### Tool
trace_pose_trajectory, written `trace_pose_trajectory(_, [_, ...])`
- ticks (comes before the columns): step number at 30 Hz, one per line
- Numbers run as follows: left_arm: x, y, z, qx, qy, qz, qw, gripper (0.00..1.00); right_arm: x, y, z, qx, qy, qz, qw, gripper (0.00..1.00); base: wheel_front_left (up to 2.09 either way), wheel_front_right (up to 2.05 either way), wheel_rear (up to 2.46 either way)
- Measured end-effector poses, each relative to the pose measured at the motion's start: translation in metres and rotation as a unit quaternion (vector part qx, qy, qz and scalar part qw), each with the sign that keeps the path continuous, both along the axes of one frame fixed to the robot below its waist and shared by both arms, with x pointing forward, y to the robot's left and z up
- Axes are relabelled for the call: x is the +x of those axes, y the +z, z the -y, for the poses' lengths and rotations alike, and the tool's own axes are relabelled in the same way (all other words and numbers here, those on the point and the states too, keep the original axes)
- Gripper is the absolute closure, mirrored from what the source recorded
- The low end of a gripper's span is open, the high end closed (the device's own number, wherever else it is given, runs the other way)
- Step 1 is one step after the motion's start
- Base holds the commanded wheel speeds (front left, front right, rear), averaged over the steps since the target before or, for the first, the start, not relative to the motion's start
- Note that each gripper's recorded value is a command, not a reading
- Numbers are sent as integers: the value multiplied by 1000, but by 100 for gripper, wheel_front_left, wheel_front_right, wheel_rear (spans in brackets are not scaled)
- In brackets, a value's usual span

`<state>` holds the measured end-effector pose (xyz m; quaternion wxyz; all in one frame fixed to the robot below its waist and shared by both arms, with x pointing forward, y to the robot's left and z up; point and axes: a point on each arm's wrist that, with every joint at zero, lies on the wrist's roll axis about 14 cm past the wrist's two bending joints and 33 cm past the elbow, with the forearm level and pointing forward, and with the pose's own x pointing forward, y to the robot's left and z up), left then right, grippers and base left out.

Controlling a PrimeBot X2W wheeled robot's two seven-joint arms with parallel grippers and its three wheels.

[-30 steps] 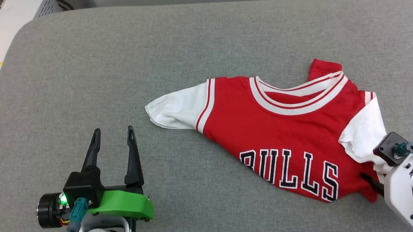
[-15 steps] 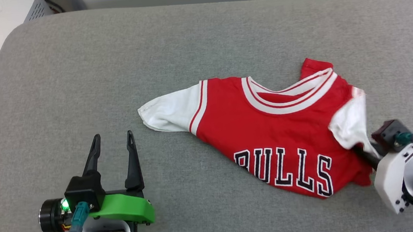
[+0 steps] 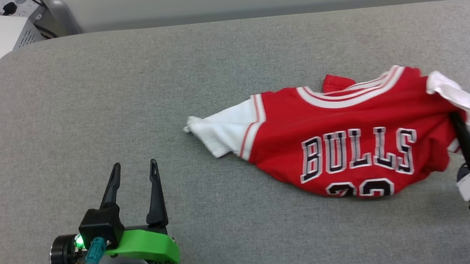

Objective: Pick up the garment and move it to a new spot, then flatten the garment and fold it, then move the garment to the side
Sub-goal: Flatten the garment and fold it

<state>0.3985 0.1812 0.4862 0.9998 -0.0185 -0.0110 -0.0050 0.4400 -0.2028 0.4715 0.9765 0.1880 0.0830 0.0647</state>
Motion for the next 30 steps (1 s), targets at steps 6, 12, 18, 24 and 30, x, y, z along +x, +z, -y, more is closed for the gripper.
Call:
trace_pose_trajectory(6, [-2,-11,1,-2,0,-15,1000,0,-16,-23,66,210,-189,-9,959,100,0,0,0])
trace_pose_trajectory(12, [-4,-14,3,-4,-3,-20,1000,0,-52,-59,129,297,-327,-29,897,100,0,0,0])
trace_pose_trajectory(18, [-5,-14,4,-4,-5,-22,1000,0,-77,-78,170,296,-396,-51,868,100,0,0,0])
trace_pose_trajectory(24, [-8,-14,5,-5,-7,-21,1000,0,-94,-93,182,265,-424,-78,863,0,0,0,0])
trace_pose_trajectory(30, [-13,-13,7,-6,-9,-21,1000,0,-91,-75,190,202,-415,-53,885,0,0,0,0])
